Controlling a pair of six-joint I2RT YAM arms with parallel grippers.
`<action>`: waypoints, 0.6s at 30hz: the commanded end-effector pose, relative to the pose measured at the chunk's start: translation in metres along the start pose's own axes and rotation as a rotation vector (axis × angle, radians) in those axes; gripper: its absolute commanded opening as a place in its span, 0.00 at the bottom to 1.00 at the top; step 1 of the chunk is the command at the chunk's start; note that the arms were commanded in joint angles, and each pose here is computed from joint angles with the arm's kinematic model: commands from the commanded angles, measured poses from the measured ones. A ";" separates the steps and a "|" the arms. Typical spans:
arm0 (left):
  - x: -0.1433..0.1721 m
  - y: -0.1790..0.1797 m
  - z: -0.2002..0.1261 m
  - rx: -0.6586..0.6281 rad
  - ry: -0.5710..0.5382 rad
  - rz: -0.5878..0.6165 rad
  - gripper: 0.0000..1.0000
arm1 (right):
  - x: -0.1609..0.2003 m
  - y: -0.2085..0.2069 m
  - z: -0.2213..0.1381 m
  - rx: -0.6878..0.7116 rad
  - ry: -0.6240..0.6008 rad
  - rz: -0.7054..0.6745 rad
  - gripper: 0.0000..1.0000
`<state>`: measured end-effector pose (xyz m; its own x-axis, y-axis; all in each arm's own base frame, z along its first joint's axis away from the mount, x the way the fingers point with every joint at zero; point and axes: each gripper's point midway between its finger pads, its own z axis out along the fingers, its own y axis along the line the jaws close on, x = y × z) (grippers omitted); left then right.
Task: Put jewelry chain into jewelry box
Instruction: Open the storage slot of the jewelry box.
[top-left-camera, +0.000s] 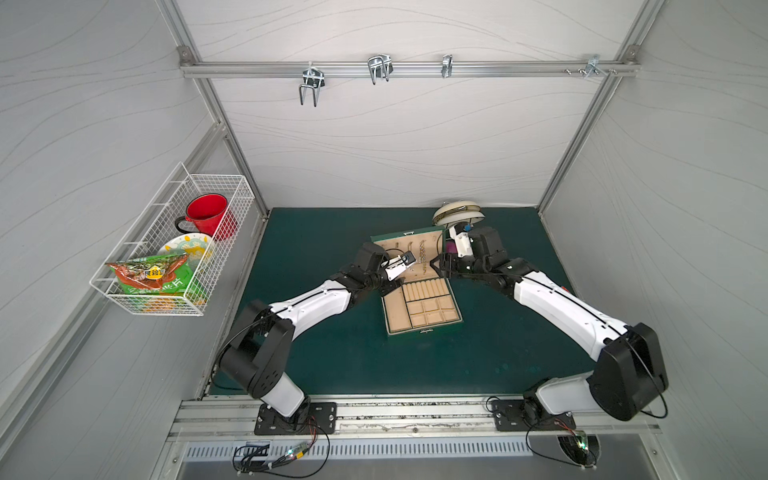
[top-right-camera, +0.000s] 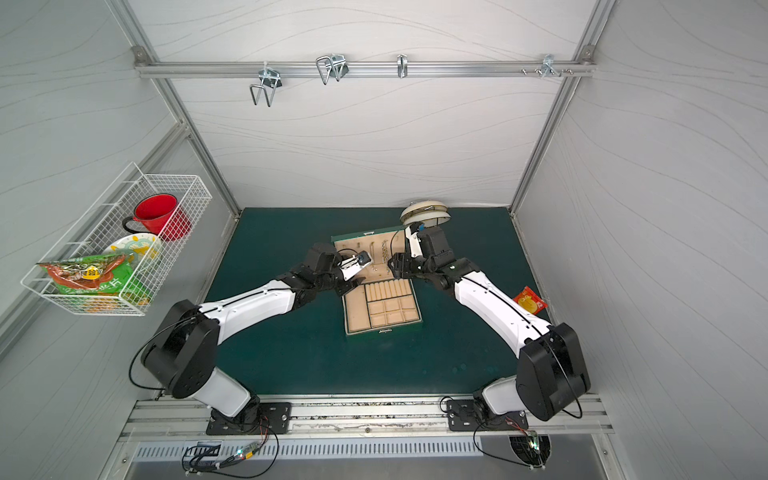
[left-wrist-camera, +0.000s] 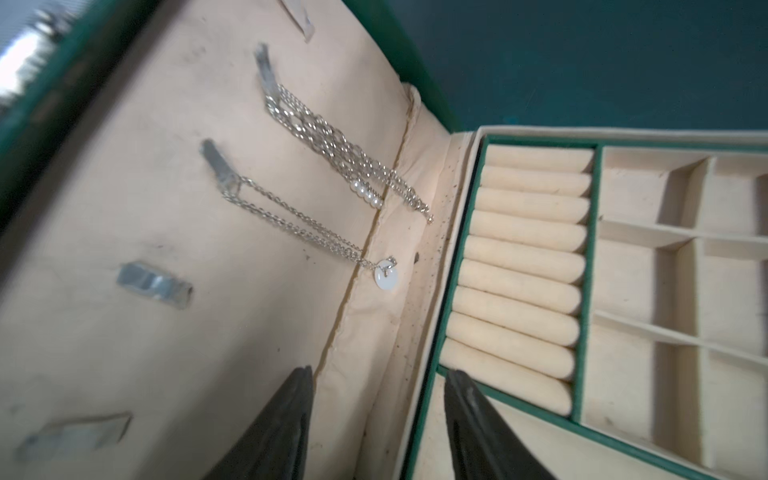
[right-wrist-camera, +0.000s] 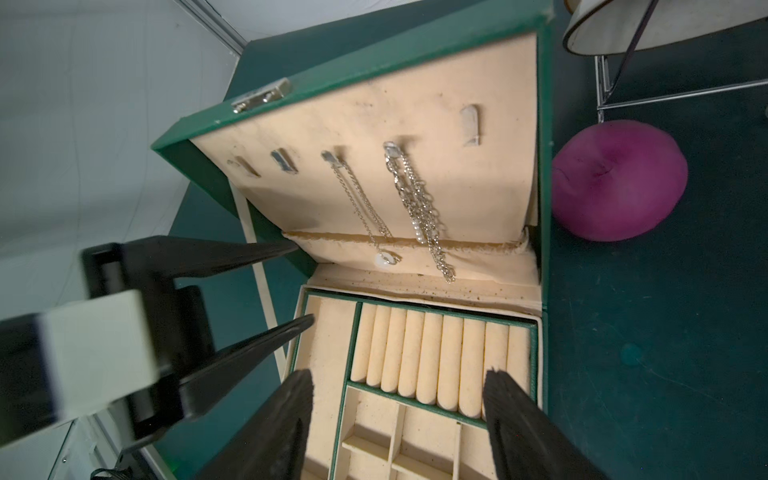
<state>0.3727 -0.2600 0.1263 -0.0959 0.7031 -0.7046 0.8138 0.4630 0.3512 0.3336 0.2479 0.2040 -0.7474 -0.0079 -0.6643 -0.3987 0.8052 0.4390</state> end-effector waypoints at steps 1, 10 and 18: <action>-0.002 0.015 0.012 -0.031 0.020 0.079 0.55 | -0.017 0.012 -0.014 -0.052 -0.068 0.003 0.70; 0.007 0.037 0.017 -0.166 0.026 0.113 0.55 | -0.014 0.024 -0.015 -0.129 -0.058 -0.013 0.70; 0.008 0.039 0.020 -0.158 0.036 0.108 0.55 | -0.007 0.021 -0.007 -0.128 -0.029 -0.012 0.70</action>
<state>0.3997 -0.2500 0.1096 -0.0488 0.7796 -0.6243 0.7631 0.4324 0.4804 0.3266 0.2596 0.2211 -0.7325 0.0049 -0.6808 -0.4595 0.7343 0.4997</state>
